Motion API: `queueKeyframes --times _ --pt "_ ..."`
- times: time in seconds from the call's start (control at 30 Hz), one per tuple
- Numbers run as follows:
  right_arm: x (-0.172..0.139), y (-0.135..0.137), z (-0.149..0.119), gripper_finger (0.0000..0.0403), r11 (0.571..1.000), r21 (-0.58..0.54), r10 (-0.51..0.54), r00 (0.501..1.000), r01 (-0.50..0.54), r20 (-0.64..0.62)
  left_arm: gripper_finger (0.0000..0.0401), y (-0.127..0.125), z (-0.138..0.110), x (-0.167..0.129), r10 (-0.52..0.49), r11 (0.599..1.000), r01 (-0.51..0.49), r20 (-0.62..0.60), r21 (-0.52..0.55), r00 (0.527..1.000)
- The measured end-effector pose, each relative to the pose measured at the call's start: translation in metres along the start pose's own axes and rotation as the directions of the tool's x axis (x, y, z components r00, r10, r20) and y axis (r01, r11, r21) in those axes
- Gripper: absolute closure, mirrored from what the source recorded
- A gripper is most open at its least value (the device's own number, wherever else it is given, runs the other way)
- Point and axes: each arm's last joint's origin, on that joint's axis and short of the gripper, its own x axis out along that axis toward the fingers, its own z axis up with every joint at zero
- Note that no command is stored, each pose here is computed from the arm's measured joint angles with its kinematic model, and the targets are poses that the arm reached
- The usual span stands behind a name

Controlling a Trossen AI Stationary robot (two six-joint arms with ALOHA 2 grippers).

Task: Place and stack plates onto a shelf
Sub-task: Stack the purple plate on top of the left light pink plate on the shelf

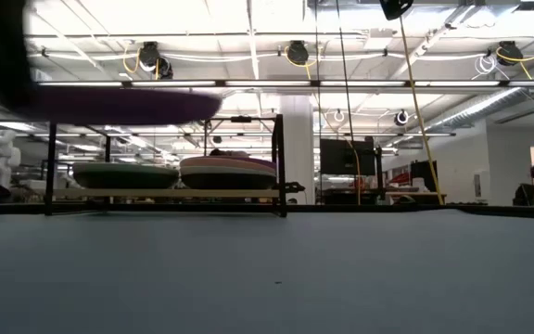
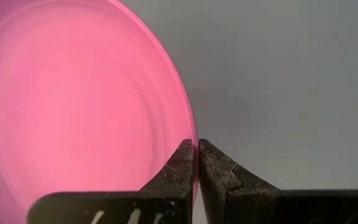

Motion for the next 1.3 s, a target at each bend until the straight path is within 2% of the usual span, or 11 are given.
queueKeyframes --times 0.23,0.43,0.63,0.77,0.9,1.17,1.3 --pt "0.000 0.000 0.000 0.0339 1.000 0.000 0.000 1.000 0.000 0.000 0.0392 0.042 0.022 0.010 0.086 0.994 -0.086 0.003 0.067 0.996" --pt "0.000 0.000 0.000 0.0339 1.000 -0.002 0.001 1.000 -0.001 -0.002 0.0391 0.079 0.026 0.017 0.142 0.983 -0.138 -0.025 0.119 0.990" --pt "0.000 0.000 -0.002 0.0339 1.000 -0.003 0.000 1.000 0.000 -0.023 0.0387 0.132 0.017 0.003 0.166 0.986 -0.166 -0.003 0.021 0.986" --pt "0.000 0.000 -0.003 0.0339 1.000 -0.003 0.000 1.000 0.000 -0.028 0.0386 0.166 0.005 -0.010 0.166 0.983 -0.164 0.027 -0.079 0.986" --pt "0.000 0.000 -0.003 0.0339 1.000 0.000 0.000 1.000 0.000 -0.031 0.0385 0.195 -0.009 -0.023 0.177 0.977 -0.167 0.063 -0.136 0.982" --pt "0.000 0.000 -0.003 0.0339 1.000 0.004 0.000 0.999 0.000 -0.034 0.0384 0.235 -0.032 -0.042 0.195 0.959 -0.159 0.143 -0.234 0.970" --pt "0.000 0.000 -0.003 0.0339 1.000 0.005 0.000 0.999 0.000 -0.035 0.0383 0.245 -0.037 -0.045 0.155 0.955 -0.100 0.183 -0.278 0.971"
